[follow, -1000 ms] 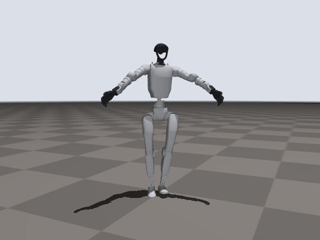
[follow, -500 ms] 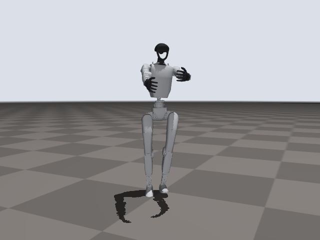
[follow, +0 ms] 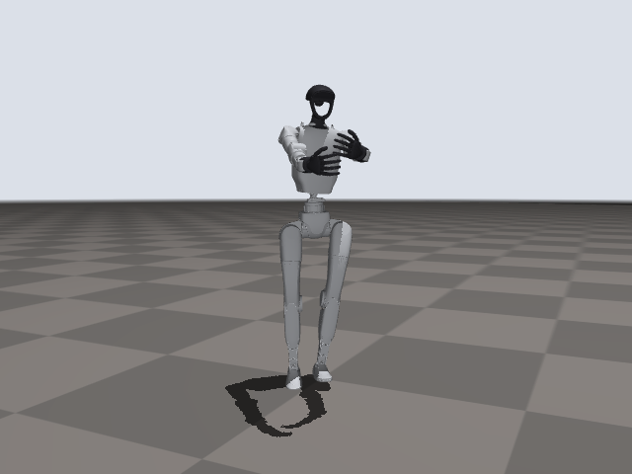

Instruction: Dance

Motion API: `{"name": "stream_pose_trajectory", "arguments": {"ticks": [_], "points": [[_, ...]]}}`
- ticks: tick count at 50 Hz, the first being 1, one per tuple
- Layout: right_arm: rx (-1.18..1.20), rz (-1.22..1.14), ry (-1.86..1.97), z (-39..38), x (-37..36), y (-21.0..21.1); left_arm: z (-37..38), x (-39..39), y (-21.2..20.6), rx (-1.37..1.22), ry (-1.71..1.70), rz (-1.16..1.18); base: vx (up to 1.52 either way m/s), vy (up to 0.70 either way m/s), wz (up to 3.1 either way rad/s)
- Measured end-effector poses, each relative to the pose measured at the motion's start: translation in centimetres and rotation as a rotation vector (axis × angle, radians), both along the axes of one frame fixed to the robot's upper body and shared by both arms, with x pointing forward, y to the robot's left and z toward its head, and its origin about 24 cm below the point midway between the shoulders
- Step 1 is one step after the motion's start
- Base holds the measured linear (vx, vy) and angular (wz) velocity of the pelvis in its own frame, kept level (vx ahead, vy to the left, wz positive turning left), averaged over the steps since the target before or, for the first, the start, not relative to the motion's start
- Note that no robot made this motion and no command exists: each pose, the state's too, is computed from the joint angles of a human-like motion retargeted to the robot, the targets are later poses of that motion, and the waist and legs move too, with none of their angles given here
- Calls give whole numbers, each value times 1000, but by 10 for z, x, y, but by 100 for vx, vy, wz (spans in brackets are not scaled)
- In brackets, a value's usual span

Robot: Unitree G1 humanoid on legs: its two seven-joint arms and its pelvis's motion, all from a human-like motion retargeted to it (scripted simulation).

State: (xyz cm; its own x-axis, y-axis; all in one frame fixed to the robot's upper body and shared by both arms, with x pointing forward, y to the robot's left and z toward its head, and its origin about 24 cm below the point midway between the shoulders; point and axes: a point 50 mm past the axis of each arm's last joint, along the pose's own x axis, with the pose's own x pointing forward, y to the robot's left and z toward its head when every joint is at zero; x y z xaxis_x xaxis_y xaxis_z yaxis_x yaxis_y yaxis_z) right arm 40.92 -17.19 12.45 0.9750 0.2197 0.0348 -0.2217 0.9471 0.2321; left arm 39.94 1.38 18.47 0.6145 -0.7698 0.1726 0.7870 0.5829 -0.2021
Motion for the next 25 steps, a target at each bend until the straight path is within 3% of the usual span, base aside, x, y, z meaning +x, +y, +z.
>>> {"name": "stream_pose_trajectory", "arguments": {"ticks": [25], "points": [[-50,-18,-77,44,14,15,43,9,14,29,-130,52,-12,9,-23]]}}
